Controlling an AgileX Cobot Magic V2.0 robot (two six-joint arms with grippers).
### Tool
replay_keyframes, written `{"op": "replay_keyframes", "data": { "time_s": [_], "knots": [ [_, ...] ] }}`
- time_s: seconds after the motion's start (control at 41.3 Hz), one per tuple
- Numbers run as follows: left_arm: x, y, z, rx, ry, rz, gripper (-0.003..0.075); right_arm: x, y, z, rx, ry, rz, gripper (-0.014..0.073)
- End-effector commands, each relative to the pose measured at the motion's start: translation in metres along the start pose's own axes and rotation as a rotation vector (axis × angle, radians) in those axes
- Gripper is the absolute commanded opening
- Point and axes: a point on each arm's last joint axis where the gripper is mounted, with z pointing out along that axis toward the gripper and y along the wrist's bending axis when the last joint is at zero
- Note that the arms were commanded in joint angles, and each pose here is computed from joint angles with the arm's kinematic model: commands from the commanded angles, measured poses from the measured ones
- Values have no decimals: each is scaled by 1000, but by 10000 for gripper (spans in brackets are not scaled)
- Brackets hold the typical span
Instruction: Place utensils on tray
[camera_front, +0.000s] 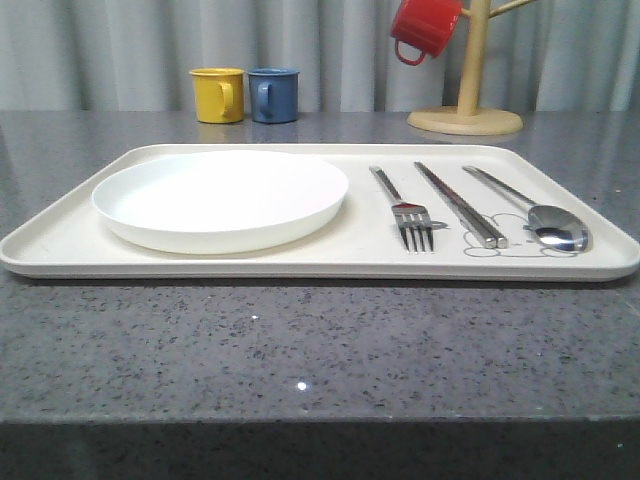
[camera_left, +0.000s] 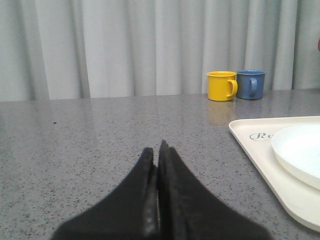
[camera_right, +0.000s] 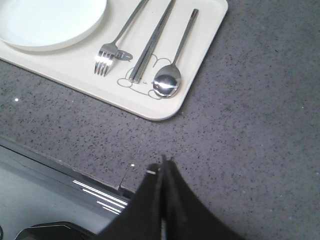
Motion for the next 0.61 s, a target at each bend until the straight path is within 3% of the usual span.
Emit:
{"op": "replay_keyframes", "data": {
  "time_s": [0.0,0.315,0.436,0.581],
  "knots": [
    [-11,1,-3,-7,-115,-18,-18,-10,-1,-3,10,-71,-10,-68],
    [-11,1,-3,-7,-115,-18,-18,-10,-1,-3,10,-71,-10,-68],
    [-11,1,-3,-7,-115,-18,-18,4,-1,-3,25,-120,-9,-68],
    [-11,1,-3,-7,-115,-18,-18,23,-9,7,150,-295,-7,-68]
  ]
}}
